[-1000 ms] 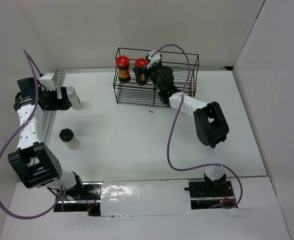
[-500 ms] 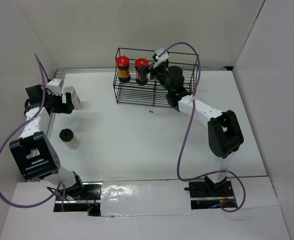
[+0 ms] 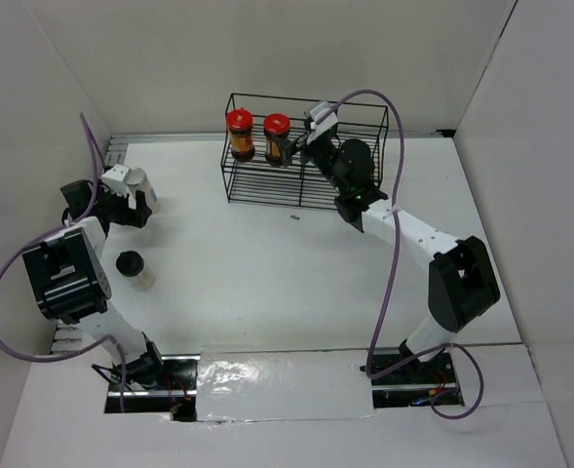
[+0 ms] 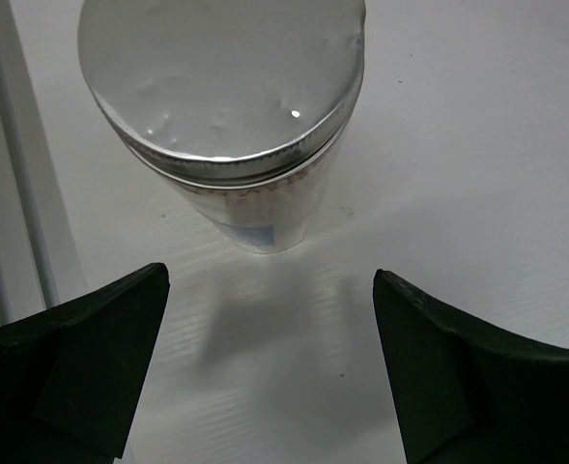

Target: Organize the condiment bottles

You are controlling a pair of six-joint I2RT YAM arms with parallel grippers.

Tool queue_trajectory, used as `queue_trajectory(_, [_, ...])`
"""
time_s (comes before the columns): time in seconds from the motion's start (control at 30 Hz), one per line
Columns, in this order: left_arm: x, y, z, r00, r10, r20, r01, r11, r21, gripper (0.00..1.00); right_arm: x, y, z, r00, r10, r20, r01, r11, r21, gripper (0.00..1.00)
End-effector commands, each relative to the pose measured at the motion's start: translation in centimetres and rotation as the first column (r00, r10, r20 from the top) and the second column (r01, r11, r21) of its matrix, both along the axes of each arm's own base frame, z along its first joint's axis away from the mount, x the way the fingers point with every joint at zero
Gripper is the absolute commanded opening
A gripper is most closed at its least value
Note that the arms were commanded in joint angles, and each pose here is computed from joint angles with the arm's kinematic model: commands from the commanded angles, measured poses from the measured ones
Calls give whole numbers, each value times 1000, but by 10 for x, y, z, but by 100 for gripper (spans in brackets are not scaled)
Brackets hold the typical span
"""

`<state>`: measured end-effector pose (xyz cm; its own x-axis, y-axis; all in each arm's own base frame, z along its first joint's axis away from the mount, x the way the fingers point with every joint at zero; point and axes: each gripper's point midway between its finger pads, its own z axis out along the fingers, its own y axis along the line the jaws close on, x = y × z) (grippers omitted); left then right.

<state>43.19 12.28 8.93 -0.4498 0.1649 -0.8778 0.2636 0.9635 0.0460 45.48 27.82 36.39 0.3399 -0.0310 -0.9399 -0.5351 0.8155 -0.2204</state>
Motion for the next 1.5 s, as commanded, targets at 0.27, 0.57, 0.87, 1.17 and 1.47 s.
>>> queue_trajectory(0.27, [45, -1, 5, 982, -142, 127, 136, 989, 54, 99, -23, -12, 35, 995, -35, 92, 39, 999, -36, 100])
queue_trajectory(0.57, [65, 1, -5, 982, -133, 133, 128, 991, 46, 97, -23, -12, 38, 994, -48, 96, 54, 997, -60, 100])
queue_trajectory(0.87, [71, -5, 7, 971, -170, 166, 164, 985, 48, 65, -23, -11, 36, 995, -56, 87, 63, 995, -77, 100])
queue_trajectory(1.17, [58, -33, 53, 923, -321, 212, 300, 946, 124, 6, -42, 2, 32, 997, 45, 60, -34, 983, -178, 100])
queue_trajectory(1.47, [5, -110, 162, 760, -589, 274, 613, 790, 0, 0, -113, 55, 22, 904, 428, -23, -416, 863, -287, 100])
